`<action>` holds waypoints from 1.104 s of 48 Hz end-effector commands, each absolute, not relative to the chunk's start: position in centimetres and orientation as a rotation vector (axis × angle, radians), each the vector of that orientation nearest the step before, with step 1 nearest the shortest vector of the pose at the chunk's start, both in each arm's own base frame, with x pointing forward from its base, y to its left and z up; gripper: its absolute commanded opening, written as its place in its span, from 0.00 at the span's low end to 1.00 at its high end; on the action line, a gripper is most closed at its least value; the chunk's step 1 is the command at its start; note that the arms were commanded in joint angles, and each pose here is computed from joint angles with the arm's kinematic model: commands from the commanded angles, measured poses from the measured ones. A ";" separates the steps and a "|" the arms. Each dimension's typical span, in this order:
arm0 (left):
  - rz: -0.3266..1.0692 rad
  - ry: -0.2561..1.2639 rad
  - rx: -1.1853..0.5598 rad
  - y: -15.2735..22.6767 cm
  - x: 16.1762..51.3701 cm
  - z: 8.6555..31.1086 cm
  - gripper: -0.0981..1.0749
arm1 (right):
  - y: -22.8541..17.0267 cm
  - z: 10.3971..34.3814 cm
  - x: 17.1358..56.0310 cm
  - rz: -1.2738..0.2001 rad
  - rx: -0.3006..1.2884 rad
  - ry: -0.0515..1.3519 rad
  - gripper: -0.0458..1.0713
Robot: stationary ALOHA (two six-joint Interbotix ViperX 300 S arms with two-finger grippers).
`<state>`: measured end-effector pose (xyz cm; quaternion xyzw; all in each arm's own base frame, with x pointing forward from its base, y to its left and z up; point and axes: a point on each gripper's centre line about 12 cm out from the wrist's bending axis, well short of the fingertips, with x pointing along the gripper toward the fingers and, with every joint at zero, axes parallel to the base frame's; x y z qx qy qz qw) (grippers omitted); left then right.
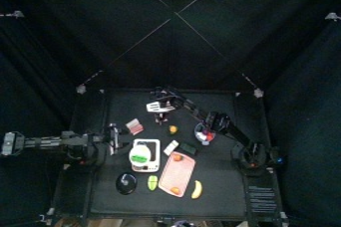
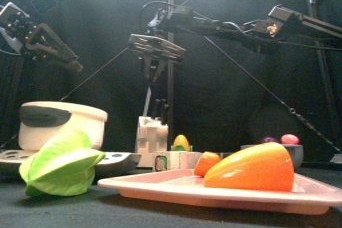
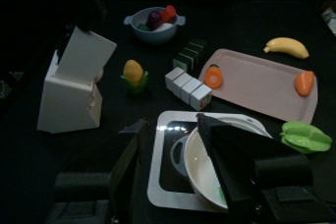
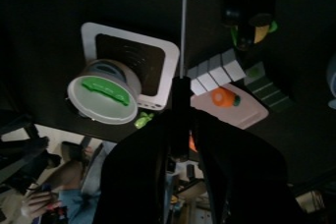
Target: Place cleaver back into holder
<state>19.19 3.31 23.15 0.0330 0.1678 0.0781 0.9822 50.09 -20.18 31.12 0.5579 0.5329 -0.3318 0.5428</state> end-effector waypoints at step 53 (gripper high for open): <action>0.160 0.331 0.065 3.4 19.3 23.5 0.80 | -21.9 34.3 48.9 -0.791 1.233 1.119 0.77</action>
